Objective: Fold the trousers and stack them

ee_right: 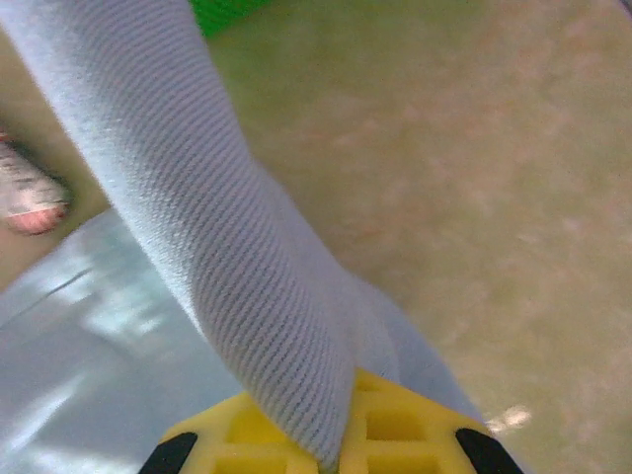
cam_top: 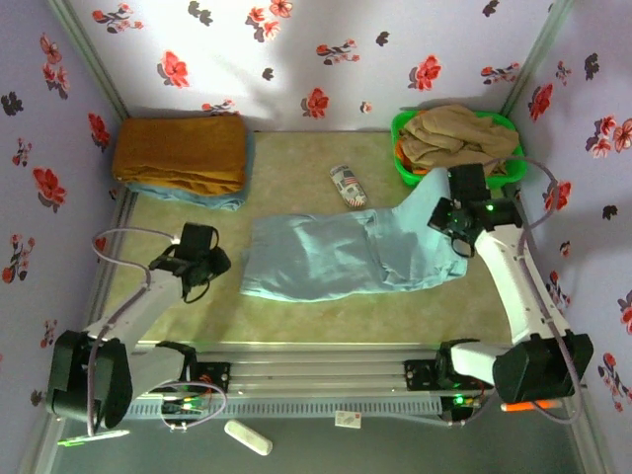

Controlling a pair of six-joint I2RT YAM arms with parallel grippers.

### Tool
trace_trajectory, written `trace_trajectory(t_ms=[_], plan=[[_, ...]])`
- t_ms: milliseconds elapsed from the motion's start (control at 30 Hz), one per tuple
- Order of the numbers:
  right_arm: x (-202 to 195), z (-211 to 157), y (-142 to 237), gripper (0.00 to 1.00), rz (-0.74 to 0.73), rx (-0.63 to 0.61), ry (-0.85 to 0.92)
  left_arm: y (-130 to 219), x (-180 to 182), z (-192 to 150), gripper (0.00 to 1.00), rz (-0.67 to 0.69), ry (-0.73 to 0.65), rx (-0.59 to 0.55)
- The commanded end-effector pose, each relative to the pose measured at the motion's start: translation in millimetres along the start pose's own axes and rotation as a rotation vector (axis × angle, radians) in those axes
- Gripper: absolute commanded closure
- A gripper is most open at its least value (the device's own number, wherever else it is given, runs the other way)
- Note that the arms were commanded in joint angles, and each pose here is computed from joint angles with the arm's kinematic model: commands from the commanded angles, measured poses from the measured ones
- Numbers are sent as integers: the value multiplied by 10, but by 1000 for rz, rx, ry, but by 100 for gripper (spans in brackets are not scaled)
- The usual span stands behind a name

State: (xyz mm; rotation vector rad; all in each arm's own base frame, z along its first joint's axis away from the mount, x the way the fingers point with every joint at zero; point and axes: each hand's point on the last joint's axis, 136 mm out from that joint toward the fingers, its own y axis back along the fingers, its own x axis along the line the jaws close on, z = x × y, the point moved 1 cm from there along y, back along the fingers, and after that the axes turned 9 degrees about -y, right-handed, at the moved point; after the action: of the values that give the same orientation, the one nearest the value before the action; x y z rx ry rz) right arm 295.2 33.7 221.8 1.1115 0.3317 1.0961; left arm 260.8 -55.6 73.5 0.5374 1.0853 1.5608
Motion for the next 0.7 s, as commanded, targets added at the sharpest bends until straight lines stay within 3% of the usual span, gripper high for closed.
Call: trace_trajectory(t_ms=[0,200,367,667], plan=[[488,-222,225,100,129,65,90,-147,98,-70,65,30,6,-5],[1435,-668,593,100,337,120,184,-410,-50,-283,100,-42,-49,80],[2103,-1159,642,100,463,212,184,-530,-336,-432,100,-99,-133,113],[2961,-2193,439,100,514,363,269,-655,-585,-722,100,-191,-156,133]])
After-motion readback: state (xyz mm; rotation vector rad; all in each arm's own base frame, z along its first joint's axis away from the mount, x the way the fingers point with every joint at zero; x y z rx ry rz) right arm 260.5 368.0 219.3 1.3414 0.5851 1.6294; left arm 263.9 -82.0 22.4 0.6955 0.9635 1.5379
